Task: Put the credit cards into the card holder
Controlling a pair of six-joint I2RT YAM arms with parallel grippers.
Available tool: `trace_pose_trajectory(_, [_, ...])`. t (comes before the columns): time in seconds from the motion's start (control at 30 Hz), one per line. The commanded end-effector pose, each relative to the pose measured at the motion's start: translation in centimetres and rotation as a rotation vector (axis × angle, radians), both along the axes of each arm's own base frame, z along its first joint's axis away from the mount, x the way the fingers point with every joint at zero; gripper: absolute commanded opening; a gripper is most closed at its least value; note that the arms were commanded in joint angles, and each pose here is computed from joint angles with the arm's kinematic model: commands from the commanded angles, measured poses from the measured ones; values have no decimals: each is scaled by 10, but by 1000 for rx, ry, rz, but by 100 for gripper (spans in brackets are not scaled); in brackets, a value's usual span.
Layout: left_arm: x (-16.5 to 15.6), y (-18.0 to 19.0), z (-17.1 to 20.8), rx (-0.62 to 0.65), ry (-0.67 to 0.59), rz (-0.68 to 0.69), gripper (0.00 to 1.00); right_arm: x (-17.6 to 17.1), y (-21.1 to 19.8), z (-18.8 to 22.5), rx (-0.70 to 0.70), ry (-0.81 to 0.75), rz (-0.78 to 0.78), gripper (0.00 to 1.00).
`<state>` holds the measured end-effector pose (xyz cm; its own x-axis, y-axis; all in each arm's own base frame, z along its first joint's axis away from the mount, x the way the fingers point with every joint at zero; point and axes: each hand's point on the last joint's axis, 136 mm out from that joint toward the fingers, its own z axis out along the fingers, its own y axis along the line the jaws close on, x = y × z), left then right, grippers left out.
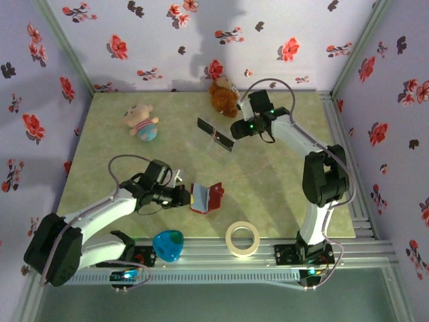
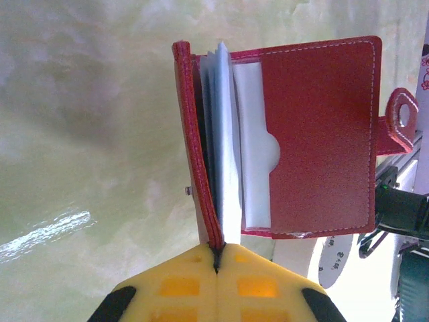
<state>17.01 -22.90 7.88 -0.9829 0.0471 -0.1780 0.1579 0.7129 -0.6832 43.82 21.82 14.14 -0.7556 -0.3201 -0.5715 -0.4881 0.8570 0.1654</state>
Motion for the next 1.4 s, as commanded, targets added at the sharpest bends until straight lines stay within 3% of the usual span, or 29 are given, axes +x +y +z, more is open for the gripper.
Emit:
trace_pose_trajectory(0.0, [-6,-2,2,-6,4,-42,0,-14,28,-6,168,149,69,70])
trace_pose_trajectory(0.17, [-5,-2,2,-13,0,-31,0,-34,59,-3,342,258,181,71])
trace_pose_trajectory(0.53, [-4,-4,3,-24,13,-28,0,-81,79,-2,406,335,224,71])
trace_pose_trajectory(0.67, [-4,-5,2,-26,11,-28,0,-69,65,-18,213,262,130,73])
trace_pose_trajectory(0.9, [-6,-4,0,-29,19,-24,0,-54,66,-45,-141,173,100,77])
trace_pose_trajectory(1.37, [-10,-3,-2,-25,25,-34,0,-51,70,-47,-419,-2,158,68])
